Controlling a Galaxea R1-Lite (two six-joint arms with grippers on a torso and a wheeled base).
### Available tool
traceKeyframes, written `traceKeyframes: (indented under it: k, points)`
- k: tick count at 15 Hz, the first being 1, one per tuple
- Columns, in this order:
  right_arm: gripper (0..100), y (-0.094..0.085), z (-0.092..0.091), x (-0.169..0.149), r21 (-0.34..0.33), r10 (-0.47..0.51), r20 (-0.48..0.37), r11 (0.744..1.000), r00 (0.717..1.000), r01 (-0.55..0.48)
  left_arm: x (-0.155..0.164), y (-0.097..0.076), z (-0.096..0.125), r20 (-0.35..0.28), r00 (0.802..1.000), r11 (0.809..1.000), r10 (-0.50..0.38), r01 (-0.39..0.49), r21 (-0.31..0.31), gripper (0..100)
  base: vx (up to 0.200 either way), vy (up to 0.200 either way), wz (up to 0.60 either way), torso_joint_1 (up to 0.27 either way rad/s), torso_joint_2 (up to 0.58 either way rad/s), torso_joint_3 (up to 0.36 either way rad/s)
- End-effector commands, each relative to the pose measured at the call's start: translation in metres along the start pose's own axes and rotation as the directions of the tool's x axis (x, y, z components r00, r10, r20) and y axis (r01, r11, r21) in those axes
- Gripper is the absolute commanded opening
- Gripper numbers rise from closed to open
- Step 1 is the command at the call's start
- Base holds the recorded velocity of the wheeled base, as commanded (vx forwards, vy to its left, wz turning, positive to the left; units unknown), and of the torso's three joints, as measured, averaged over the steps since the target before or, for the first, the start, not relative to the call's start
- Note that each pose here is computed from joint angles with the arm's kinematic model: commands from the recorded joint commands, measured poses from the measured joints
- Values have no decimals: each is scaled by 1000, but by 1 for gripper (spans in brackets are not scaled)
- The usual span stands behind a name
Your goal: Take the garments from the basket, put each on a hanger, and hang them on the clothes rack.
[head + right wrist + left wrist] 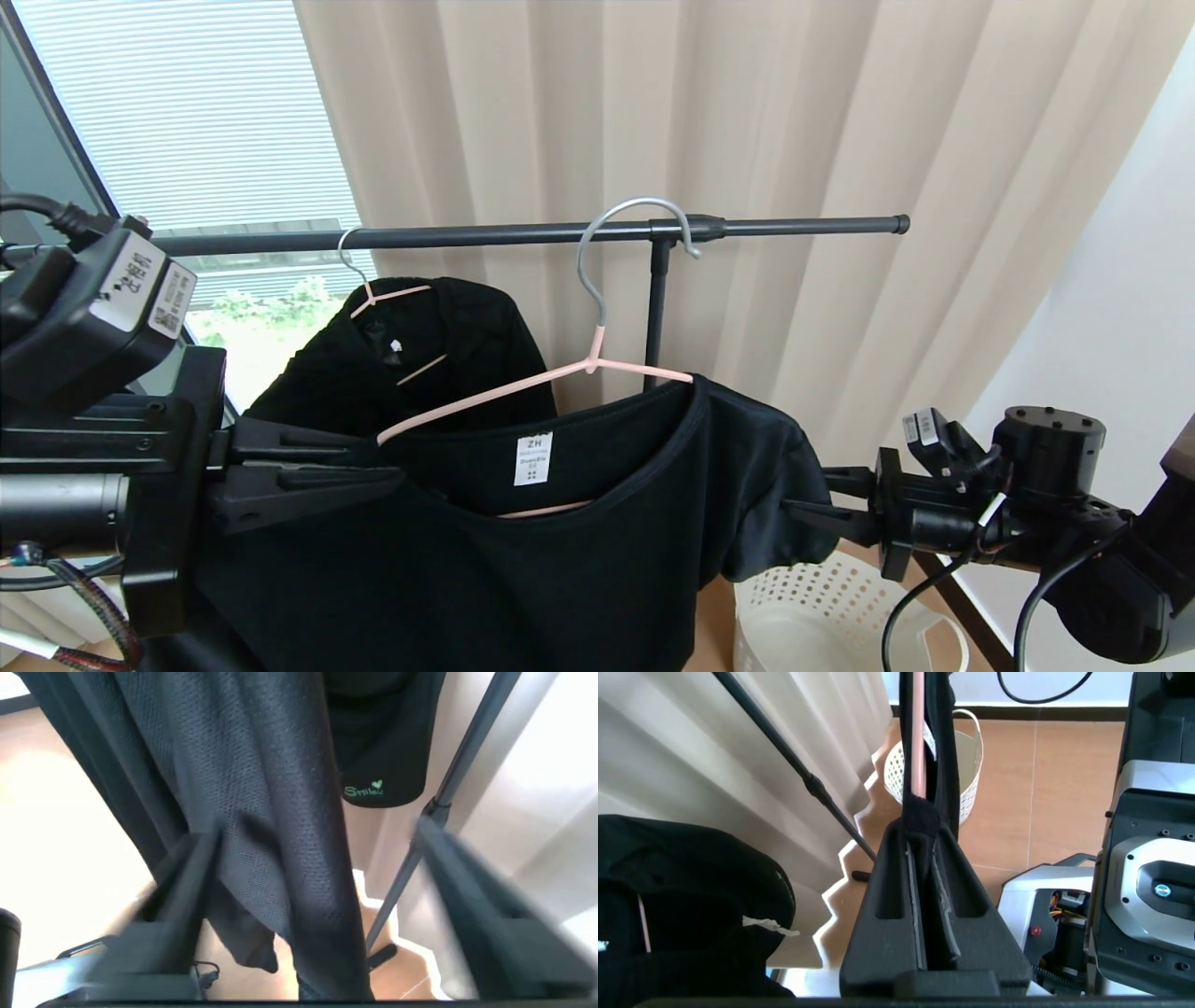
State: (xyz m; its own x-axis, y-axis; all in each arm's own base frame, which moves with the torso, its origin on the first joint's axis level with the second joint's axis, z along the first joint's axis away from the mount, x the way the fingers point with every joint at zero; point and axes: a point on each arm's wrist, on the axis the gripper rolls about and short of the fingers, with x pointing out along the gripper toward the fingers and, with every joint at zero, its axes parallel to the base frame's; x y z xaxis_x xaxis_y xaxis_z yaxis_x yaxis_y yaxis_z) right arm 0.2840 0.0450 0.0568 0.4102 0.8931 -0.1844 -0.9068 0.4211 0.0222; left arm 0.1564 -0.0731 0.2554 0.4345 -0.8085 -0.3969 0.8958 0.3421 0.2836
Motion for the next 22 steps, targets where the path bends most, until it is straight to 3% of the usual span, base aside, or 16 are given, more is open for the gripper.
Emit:
traceKeyframes:
  k: [1, 10, 18, 22]
  points:
    - [0, 0, 0, 0, -1, 1, 1, 1000, 1000, -1, 0, 1, 0, -1, 1000, 1000, -1, 1, -1, 0, 0, 0, 0, 0, 0, 0]
    - [0, -9, 3, -6, -13, -35, 11, 999, 999, 35, -1, -2, -2, 0, 1000, 1000, 4, -4, -14, 0, 0, 0, 0, 0, 0, 0]
    - [0, -38, 4, -31, -27, -151, 35, 988, 988, 152, -11, -6, -3, 6, 999, 999, 37, -37, -28, 0, 0, 0, 0, 0, 0, 0]
    - [0, -44, 1, -34, -20, -168, 34, 986, 985, 168, -13, -7, -5, 4, 999, 998, 43, -43, -44, 0, 0, 0, 0, 0, 0, 0]
